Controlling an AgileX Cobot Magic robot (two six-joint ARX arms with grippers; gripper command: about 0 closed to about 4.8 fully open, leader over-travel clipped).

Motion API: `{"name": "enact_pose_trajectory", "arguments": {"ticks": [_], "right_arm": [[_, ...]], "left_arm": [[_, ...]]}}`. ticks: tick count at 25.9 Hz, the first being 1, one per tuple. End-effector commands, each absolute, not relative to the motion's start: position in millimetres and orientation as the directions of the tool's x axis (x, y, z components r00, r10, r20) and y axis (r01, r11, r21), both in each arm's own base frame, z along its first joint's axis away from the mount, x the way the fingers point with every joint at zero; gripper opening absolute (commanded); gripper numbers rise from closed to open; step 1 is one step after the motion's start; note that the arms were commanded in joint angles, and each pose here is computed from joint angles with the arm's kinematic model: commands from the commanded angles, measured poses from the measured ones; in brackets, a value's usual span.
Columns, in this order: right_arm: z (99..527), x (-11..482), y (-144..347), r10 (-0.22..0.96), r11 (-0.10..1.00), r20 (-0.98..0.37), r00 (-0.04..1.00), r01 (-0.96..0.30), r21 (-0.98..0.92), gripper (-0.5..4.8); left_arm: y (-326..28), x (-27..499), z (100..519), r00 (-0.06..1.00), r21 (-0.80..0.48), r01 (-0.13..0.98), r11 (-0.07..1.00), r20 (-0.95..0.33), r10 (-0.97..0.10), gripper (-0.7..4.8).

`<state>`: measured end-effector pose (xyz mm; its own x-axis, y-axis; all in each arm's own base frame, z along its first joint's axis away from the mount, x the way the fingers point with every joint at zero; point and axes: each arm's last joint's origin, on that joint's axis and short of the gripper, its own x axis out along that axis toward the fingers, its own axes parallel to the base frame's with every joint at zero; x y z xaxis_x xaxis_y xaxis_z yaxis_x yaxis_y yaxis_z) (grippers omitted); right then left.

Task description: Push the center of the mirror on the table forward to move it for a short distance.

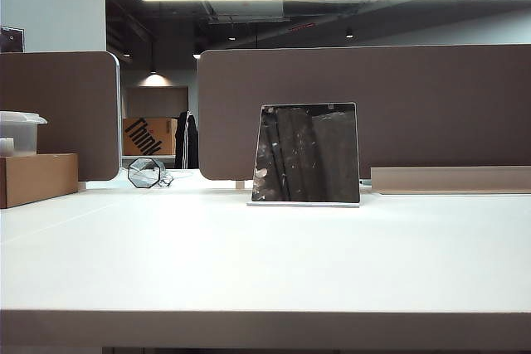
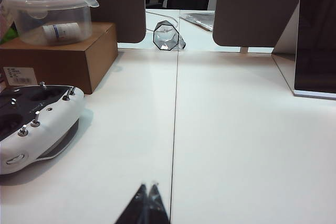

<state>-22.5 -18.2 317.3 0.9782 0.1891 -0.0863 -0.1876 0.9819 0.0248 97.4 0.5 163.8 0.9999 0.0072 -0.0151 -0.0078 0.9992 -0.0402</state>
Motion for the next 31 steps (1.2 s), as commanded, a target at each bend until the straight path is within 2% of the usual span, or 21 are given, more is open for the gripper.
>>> {"name": "enact_pose_trajectory", "arguments": {"ticks": [1, 7, 13, 17, 21, 31], "right_arm": [[307, 0, -9, 0.092, 0.996, -0.042, 0.995, -0.093, -0.015, 0.27], [251, 55, 4, -0.062, 0.998, -0.034, 0.997, 0.061, -0.020, 0.27], [199, 86, 2, 0.022, 1.000, -0.017, 1.000, -0.022, 0.001, 0.28], [178, 94, -2, -0.020, 1.000, -0.003, 1.000, 0.020, 0.001, 0.27], [164, 98, -2, -0.025, 0.999, 0.008, 1.000, 0.025, 0.022, 0.27], [167, 98, -2, -0.027, 0.999, 0.032, 0.999, 0.026, 0.023, 0.27]], "left_arm": [[1, 97, 164, 1.000, -0.037, -0.008, 0.999, -0.010, 0.008, -0.05], [1, 97, 164, 1.000, -0.037, -0.008, 0.999, -0.010, 0.008, -0.05], [1, 97, 164, 1.000, -0.037, -0.008, 0.999, -0.010, 0.008, -0.05], [1, 97, 164, 1.000, -0.037, -0.008, 0.999, -0.010, 0.008, -0.05], [1, 97, 164, 1.000, -0.037, -0.008, 0.999, -0.010, 0.008, -0.05], [1, 97, 164, 1.000, -0.037, -0.008, 0.999, -0.010, 0.008, -0.05]]}}
